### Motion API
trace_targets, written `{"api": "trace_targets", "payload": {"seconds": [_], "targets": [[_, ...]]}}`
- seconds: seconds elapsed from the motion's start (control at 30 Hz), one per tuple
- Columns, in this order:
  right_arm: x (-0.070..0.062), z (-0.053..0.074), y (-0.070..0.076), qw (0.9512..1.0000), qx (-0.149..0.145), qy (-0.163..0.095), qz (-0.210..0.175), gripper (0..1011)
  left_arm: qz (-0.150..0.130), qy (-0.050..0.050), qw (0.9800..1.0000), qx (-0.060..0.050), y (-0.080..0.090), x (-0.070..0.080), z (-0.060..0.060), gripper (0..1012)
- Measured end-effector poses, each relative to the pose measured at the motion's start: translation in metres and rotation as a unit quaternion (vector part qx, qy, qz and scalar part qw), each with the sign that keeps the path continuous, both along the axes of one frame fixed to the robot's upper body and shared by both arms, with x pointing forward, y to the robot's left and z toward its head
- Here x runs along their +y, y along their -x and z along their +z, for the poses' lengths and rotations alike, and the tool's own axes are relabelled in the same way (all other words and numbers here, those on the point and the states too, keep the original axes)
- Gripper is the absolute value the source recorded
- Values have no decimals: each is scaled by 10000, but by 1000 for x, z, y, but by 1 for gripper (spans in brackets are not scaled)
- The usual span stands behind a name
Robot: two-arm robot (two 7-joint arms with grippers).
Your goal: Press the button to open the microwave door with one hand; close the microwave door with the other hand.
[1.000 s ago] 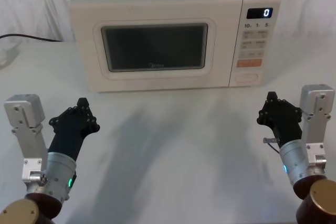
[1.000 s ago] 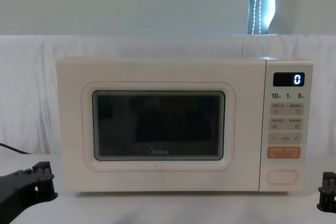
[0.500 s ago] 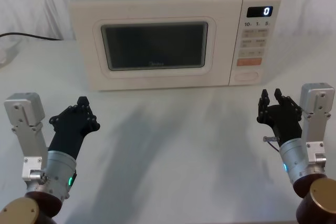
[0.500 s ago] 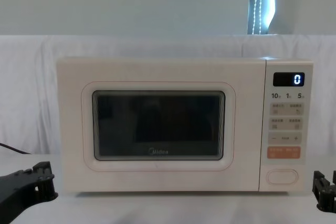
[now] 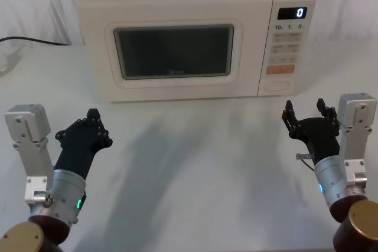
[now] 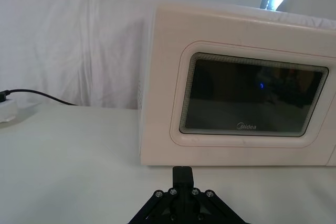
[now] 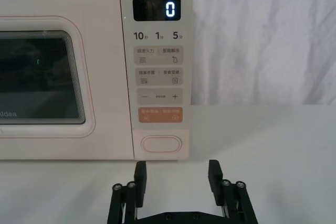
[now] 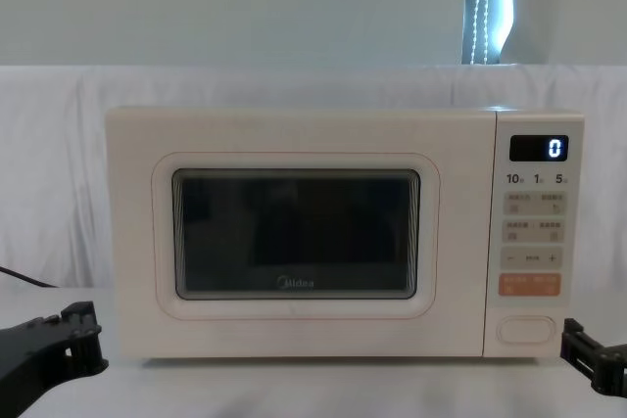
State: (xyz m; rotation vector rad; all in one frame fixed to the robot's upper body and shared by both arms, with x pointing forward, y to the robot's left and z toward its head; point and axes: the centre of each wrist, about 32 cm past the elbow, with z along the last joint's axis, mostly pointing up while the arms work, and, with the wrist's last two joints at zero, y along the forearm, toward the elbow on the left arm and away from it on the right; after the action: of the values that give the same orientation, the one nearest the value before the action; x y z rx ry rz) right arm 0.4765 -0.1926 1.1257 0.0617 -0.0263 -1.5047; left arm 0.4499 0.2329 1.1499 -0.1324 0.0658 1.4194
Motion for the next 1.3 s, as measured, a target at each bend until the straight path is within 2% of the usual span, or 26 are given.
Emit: {"api": "trace_targets", "payload": {"seconds": [0.07, 0.27, 0.37, 0.47, 0.53, 0.73, 1.3], "targets": [[0, 0, 0, 10000, 0, -1, 0, 778, 0, 0, 10000, 0, 0, 0, 0, 0], [0, 0, 0, 10000, 0, 0, 0, 968, 0, 0, 10000, -1, 0, 0, 0, 27], [0, 0, 0, 10000, 0, 0, 0, 1001, 0, 0, 10000, -1, 0, 0, 0, 77], [0, 0, 0, 10000, 0, 0, 0, 1001, 0, 0, 10000, -1, 0, 0, 0, 175], [0, 0, 0, 10000, 0, 0, 0, 1001, 0, 0, 10000, -1, 0, 0, 0, 194], [0, 0, 0, 10000, 0, 0, 0, 1002, 0, 0, 10000, -1, 0, 0, 0, 428], [0, 0, 0, 10000, 0, 0, 0, 1002, 0, 0, 10000, -1, 0, 0, 0, 947]]}}
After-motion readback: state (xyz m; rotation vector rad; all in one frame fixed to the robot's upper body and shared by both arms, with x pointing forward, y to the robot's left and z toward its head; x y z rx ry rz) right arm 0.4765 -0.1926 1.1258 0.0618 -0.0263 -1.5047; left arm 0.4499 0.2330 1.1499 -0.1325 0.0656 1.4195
